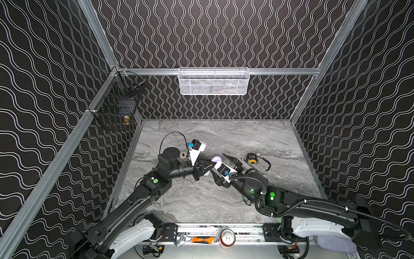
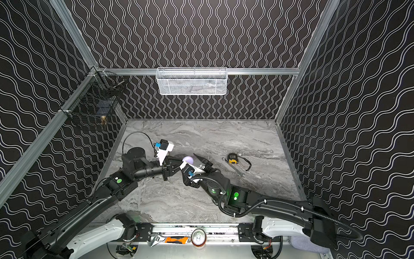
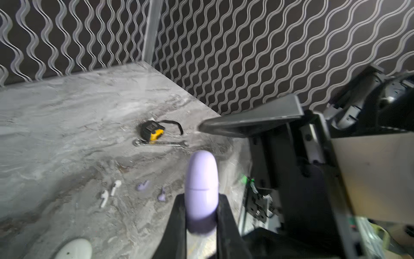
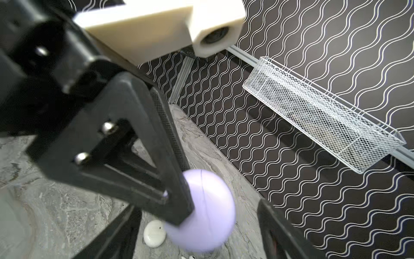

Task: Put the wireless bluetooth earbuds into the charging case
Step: 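Grasp the lavender case with the left gripper while the right gripper releases it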

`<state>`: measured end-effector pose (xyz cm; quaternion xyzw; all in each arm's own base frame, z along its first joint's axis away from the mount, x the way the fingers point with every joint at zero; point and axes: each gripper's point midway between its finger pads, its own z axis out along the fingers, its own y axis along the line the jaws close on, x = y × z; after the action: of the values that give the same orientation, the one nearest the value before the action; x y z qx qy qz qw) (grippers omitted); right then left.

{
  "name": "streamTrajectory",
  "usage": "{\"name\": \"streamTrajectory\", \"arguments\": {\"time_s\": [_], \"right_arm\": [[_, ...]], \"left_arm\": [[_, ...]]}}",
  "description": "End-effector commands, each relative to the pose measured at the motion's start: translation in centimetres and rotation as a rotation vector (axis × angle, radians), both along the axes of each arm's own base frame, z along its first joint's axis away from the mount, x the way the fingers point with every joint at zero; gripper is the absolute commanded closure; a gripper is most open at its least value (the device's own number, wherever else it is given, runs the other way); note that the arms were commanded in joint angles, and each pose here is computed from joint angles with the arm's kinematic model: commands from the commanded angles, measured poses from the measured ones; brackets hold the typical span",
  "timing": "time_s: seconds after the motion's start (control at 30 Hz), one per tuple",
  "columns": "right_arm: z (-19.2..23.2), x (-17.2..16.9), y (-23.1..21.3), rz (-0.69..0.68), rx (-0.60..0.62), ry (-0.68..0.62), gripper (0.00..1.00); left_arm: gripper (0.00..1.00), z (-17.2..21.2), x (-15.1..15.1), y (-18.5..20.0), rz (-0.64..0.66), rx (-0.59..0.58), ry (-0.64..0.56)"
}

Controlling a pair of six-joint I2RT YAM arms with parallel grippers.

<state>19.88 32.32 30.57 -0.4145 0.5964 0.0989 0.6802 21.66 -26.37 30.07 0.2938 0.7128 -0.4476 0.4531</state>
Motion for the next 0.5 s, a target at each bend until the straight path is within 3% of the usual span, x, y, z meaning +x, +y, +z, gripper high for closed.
{"name": "streamTrajectory", "arguments": {"time_s": [0.0, 0.13, 0.47], "right_arm": [[0.8, -1.5, -0.4, 0.077, 0.116, 0.033, 0.13], [1.0, -3.4, -1.4, 0.176, 0.208, 0.042, 0.13], [-0.7, -1.7, -2.5, 0.168, 0.228, 0.13, 0.39]], "left_arm": [[1.0, 1.9, 2.4, 0.9, 0.129, -0.038, -0.165], [1.0, 1.9, 2.9, 0.8, 0.141, -0.081, -0.306], [1.0, -6.3, -0.1, -0.2, -0.012, -0.16, -0.567]]}}
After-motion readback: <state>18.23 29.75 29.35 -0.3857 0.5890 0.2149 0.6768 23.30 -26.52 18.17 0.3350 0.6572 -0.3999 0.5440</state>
